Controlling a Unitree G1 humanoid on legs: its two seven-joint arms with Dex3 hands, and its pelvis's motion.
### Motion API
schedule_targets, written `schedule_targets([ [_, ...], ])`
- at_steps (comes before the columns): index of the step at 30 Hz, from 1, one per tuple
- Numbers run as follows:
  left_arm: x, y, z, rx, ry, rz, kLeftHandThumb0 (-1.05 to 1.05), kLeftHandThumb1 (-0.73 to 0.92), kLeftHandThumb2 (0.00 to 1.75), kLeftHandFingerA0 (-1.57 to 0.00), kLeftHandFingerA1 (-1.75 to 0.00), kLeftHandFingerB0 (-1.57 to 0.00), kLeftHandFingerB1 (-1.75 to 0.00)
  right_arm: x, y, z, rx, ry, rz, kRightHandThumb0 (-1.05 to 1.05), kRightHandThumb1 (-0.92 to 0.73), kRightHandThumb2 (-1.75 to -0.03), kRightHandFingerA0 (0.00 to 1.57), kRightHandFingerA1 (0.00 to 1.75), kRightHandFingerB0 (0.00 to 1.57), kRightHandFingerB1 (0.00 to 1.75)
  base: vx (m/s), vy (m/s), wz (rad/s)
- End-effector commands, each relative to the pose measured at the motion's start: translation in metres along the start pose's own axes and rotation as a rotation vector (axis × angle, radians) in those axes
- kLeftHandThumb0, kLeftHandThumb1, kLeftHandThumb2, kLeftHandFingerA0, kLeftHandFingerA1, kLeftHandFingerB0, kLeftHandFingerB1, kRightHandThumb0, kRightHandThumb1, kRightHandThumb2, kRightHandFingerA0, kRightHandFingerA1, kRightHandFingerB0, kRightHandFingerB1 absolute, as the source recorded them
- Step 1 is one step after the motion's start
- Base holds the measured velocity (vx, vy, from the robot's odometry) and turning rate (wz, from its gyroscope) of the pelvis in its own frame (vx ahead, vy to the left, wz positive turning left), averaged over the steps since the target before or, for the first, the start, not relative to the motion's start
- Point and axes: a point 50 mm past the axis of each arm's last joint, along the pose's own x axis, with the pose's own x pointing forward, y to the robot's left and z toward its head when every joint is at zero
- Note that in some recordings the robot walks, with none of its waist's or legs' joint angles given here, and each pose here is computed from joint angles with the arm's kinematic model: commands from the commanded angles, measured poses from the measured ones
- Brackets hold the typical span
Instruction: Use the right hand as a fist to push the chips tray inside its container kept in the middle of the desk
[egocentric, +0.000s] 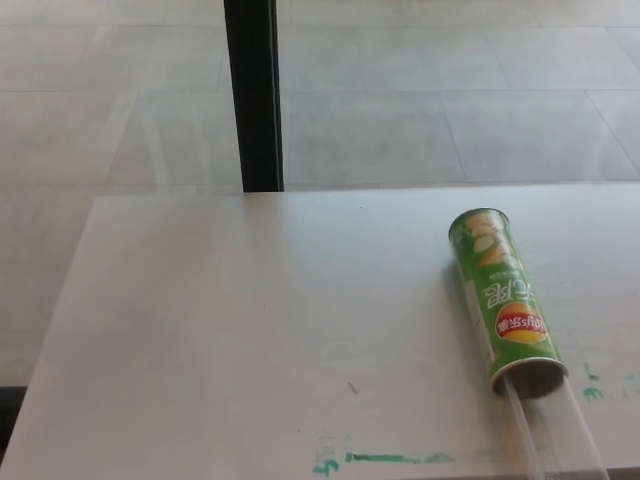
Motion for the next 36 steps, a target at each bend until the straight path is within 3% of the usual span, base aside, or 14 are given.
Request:
schedule_targets([
  [1,-0.008,0.075,0.052,-0.407,-0.392,0.299,-0.63,0.83,0.65,-0.47,-0.48,-0.41,-0.39,-0.031,-0.081,0.117,0.144,-0.725,-0.287,-0.57,-0.76,-0.63,0.4,0.45,0.32,0.34,0.0,0.0,0.0],
  [11,-0.012,0.079,0.026,-0.4,-0.284,0.314,-0.6,0.86,0.66,-0.46,-0.45,-0.4,-0.39,-0.043,-0.068,0.133,0.095,-0.75,-0.163,-0.59,-0.79,-0.64,0.47,0.46,0.36,0.35,0.0,0.0,0.0],
  [12,-0.011,0.076,0.026,-0.417,-0.285,0.313,-0.63,0.85,0.66,-0.46,-0.45,-0.41,-0.39,-0.039,-0.066,0.132,0.107,-0.708,-0.154,-0.61,-0.6,-0.97,0.49,0.6,0.35,0.52,0.0,0.0,0.0],
  [14,-0.011,0.077,0.025,-0.422,-0.282,0.311,-0.63,0.85,0.65,-0.46,-0.47,-0.42,-0.4,-0.037,-0.064,0.125,0.092,-0.694,-0.144,-0.58,-0.6,-0.93,0.53,0.62,0.39,0.54,0.0,0.0,0.0],
  [15,-0.013,0.079,0.02,-0.399,-0.261,0.32,-0.62,0.85,0.65,-0.48,-0.48,-0.43,-0.4,-0.037,-0.062,0.109,-0.002,-0.608,-0.114,-0.53,-0.75,-0.62,0.63,0.54,0.45,0.42,0.0,0.0,0.0],
  [18,-0.014,0.083,0.016,-0.396,-0.232,0.322,-0.62,0.85,0.65,-0.48,-0.48,-0.43,-0.39,-0.033,-0.065,0.089,-0.043,-0.507,-0.077,-0.53,-0.59,-0.88,0.53,0.62,0.38,0.53,0.0,0.0,0.0],
  [20,-0.014,0.087,0.018,-0.392,-0.233,0.33,-0.6,0.85,0.66,-0.48,-0.47,-0.42,-0.39,-0.031,-0.07,0.08,-0.044,-0.468,-0.089,-0.5,-0.75,-0.62,0.56,0.52,0.4,0.39,0.0,0.0,0.0],
  [21,-0.014,0.09,0.022,-0.377,-0.24,0.334,-0.62,0.86,0.66,-0.47,-0.48,-0.42,-0.4,-0.03,-0.078,0.077,-0.015,-0.452,-0.124,-0.6,-0.59,-0.93,0.51,0.61,0.36,0.51,0.0,0.0,0.0],
  [22,-0.014,0.092,0.024,-0.362,-0.247,0.336,-0.62,0.86,0.66,-0.47,-0.48,-0.42,-0.4,-0.029,-0.084,0.076,0.01,-0.448,-0.157,-0.6,-0.59,-0.93,0.51,0.61,0.36,0.51,0.0,0.0,0.0],
  [24,-0.014,0.093,0.027,-0.366,-0.257,0.337,-0.64,0.85,0.66,-0.46,-0.51,-0.45,-0.41,-0.027,-0.09,0.086,0.005,-0.495,-0.174,-0.58,-0.73,-0.62,0.65,0.53,0.46,0.38,0.0,0.0,0.0],
  [31,-0.01,0.088,0.032,-0.39,-0.271,0.317,-0.62,0.84,0.65,-0.48,-0.48,-0.44,-0.4,-0.037,-0.079,0.118,-0.081,-0.615,-0.091,-0.56,-0.72,-0.62,0.66,0.49,0.48,0.39,0.0,0.0,0.0],
  [32,-0.01,0.087,0.032,-0.38,-0.272,0.315,-0.62,0.85,0.65,-0.48,-0.47,-0.43,-0.39,-0.04,-0.074,0.123,-0.086,-0.628,-0.026,-0.56,-0.59,-0.92,0.53,0.61,0.37,0.52,0.0,0.0,0.0],
  [34,-0.01,0.085,0.03,-0.381,-0.266,0.312,-0.63,0.85,0.65,-0.48,-0.47,-0.42,-0.39,-0.046,-0.066,0.13,-0.113,-0.681,0.006,-0.52,-0.74,-0.62,0.63,0.49,0.44,0.4,0.0,0.0,0.0],
  [36,-0.011,0.083,0.027,-0.372,-0.262,0.306,-0.64,0.85,0.66,-0.47,-0.47,-0.42,-0.39,-0.054,-0.058,0.135,-0.143,-0.723,0.054,-0.53,-0.74,-0.62,0.64,0.49,0.46,0.4,0.0,0.0,0.0],
])
